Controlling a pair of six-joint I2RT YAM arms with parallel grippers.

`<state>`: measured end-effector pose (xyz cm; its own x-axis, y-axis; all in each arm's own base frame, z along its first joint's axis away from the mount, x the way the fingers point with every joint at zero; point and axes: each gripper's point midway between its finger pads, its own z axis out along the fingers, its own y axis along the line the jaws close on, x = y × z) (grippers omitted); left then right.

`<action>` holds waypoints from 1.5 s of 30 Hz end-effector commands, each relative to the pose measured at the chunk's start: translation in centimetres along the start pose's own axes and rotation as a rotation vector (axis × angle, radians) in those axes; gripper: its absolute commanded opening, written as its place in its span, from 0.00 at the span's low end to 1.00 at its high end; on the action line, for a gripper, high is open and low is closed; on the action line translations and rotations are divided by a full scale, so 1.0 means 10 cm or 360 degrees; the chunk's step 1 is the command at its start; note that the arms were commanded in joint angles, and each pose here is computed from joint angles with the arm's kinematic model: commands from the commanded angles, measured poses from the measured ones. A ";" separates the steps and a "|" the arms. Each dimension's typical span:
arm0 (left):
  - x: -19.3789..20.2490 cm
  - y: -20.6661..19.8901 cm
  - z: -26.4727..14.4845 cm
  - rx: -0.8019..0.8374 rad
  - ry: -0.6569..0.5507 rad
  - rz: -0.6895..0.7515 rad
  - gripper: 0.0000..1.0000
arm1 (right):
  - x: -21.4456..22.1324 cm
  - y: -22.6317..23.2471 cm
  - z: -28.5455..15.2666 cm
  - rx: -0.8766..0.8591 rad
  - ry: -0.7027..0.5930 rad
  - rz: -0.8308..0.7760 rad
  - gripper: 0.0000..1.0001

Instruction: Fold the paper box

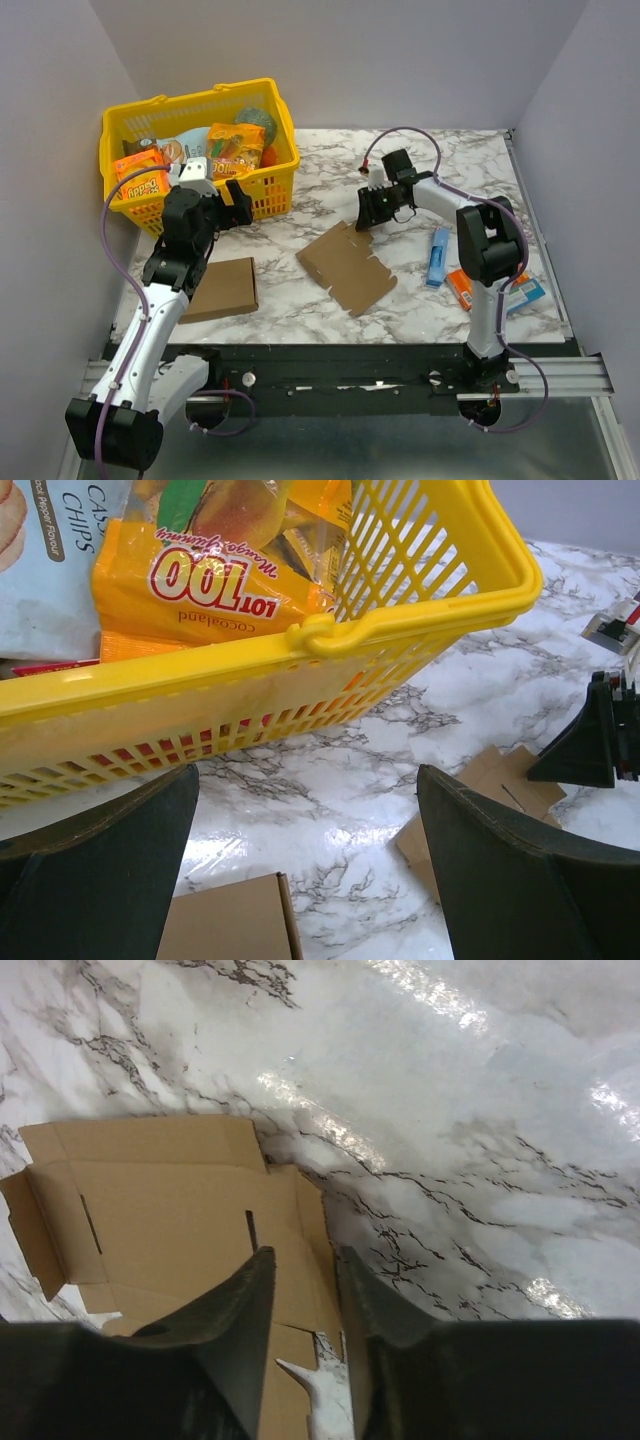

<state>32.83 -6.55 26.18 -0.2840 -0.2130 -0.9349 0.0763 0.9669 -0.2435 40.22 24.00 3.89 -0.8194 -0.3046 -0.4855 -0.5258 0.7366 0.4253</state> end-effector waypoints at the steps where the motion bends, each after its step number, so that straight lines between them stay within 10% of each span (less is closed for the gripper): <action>1: -0.05 -0.13 0.00 0.0111 -0.0033 -0.0053 0.99 | 0.20 0.07 0.08 -0.0089 0.0092 0.0025 0.27; 5: -0.07 -0.24 0.01 0.0194 -0.0027 -0.0082 0.99 | 0.22 0.18 -0.02 -0.0140 0.0069 0.0027 0.01; 29: 0.73 -1.40 0.37 0.0643 0.0395 -0.0284 0.98 | -0.10 0.77 -2.05 0.0255 -0.1105 0.0173 0.01; 45: 0.96 -1.69 0.62 0.0787 0.0482 -0.0343 0.81 | -0.09 0.96 -2.25 0.0154 -0.1200 0.0161 0.01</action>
<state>33.99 -24.40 17.33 -0.6333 -0.2585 -0.7294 0.3331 0.7598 -0.5584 30.84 17.59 25.47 -0.4702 0.2220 -0.8542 -0.4002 0.8090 0.4305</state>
